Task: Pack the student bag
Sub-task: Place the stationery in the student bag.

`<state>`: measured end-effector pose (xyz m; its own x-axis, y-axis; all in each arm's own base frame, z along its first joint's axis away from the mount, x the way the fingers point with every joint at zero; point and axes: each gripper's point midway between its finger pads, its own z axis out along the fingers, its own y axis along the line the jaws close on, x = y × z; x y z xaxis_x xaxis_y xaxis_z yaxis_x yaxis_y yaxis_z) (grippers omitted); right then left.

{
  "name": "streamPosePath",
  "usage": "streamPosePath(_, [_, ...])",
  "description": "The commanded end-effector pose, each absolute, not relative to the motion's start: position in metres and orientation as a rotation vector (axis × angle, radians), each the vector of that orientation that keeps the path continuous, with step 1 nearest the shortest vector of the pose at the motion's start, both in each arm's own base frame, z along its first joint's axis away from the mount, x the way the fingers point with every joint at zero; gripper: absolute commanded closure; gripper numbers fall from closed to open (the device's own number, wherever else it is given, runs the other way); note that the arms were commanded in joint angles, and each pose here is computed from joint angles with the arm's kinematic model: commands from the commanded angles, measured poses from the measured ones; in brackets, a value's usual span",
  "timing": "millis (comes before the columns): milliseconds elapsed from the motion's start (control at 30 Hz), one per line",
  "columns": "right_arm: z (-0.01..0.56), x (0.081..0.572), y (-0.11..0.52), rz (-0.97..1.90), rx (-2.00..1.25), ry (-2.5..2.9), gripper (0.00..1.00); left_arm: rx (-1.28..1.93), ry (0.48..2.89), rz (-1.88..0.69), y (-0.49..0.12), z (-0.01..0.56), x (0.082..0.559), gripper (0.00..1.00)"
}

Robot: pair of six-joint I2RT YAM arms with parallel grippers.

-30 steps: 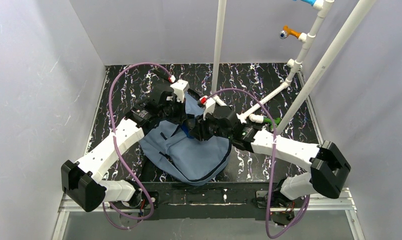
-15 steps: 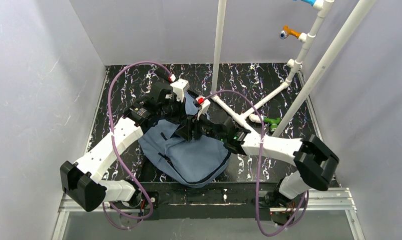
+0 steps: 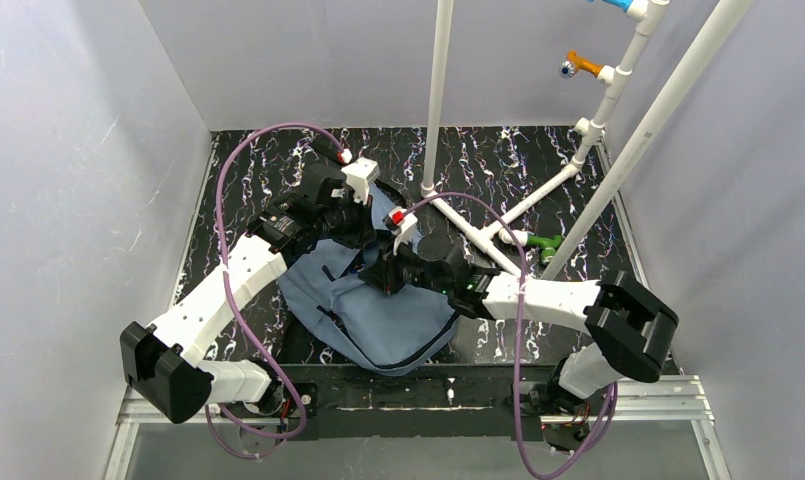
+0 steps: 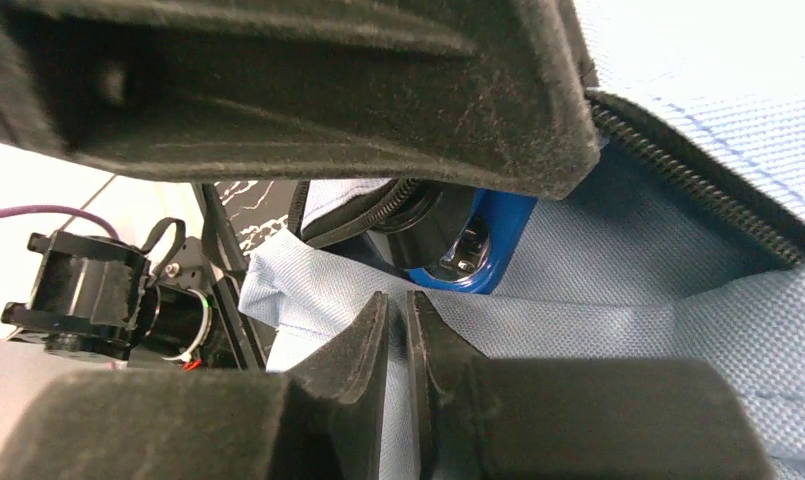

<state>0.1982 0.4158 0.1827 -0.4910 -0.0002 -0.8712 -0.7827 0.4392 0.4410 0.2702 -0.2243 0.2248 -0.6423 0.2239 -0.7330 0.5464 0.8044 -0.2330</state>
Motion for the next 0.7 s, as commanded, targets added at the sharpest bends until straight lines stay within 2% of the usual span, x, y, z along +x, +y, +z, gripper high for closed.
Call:
streamPosePath(0, [0.178,0.208,0.421,1.098,-0.628,1.802,0.82,0.584,2.12,-0.715,-0.24,0.274,0.26,1.0])
streamPosePath(133, [0.183,0.231,0.41,1.0,-0.504,1.773,0.78,0.58,2.117,-0.743,-0.244,0.277,0.259,1.0])
streamPosePath(267, [0.194,0.246,0.406,1.001,-0.375,1.725,0.86,0.547,2.171,-0.754,-0.245,0.261,0.257,1.0])
streamPosePath(433, [0.2,0.27,0.39,0.941,-0.234,1.724,0.86,0.534,2.186,-0.764,-0.244,0.255,0.254,1.0])
streamPosePath(533, [0.202,0.251,0.393,1.002,-0.348,1.726,0.86,0.539,2.182,-0.743,-0.241,0.255,0.255,1.0])
streamPosePath(667, [0.202,0.187,0.405,1.186,-0.659,1.708,0.75,0.536,2.164,-0.726,-0.239,0.261,0.257,1.0])
